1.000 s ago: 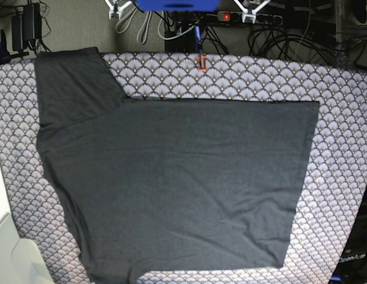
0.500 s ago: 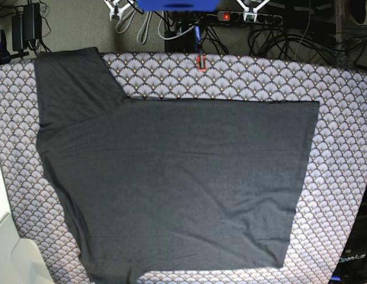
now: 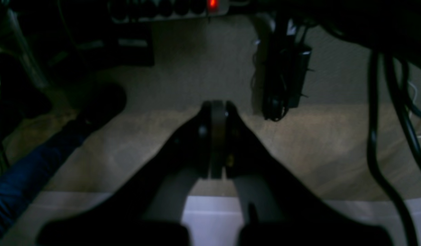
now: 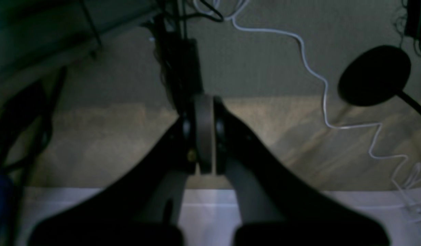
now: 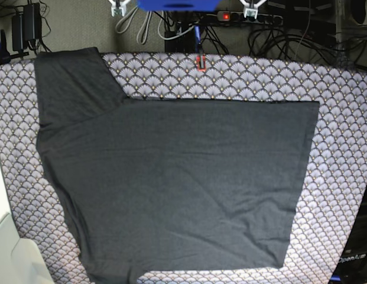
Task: Fold the T-shirt properly
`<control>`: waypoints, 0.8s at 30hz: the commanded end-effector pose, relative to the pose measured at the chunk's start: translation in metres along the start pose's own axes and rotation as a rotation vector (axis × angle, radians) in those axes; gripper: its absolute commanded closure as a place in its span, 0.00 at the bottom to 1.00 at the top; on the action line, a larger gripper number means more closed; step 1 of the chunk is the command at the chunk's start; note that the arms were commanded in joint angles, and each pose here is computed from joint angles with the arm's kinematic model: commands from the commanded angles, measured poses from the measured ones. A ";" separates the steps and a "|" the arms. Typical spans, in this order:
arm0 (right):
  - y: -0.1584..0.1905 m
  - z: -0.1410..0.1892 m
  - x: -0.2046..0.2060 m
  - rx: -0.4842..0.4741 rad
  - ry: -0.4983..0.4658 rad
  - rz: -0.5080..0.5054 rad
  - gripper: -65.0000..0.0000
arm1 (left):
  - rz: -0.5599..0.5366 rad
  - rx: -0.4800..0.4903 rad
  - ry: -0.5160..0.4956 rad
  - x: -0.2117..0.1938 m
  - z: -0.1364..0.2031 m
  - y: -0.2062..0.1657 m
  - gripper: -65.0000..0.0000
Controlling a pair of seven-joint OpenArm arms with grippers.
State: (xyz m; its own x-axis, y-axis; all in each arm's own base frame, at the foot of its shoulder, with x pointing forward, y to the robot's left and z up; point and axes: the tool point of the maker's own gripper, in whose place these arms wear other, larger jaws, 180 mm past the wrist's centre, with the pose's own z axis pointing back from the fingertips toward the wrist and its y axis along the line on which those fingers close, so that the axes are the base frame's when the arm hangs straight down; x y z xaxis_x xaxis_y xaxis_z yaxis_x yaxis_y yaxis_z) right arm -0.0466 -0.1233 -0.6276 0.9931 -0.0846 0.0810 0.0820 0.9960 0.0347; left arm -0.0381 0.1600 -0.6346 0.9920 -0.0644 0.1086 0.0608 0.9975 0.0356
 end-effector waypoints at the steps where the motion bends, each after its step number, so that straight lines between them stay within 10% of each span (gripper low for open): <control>1: -0.003 0.004 -0.003 -0.002 -0.011 0.004 1.00 | -0.001 0.001 -0.010 -0.004 0.005 0.001 1.00; 24: -0.050 0.174 0.045 -0.062 -0.389 0.083 1.00 | 0.032 -0.025 -0.402 0.048 0.173 0.049 1.00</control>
State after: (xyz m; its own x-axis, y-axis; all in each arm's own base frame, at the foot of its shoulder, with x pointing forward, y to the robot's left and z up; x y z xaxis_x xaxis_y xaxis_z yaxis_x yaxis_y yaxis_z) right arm -0.0206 -0.1792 -0.4576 0.8988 -0.0032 0.4383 0.0233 0.9989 -0.0404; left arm -0.0100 0.1963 -0.4624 0.8829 -0.0244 0.4689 0.0341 0.9993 -0.0120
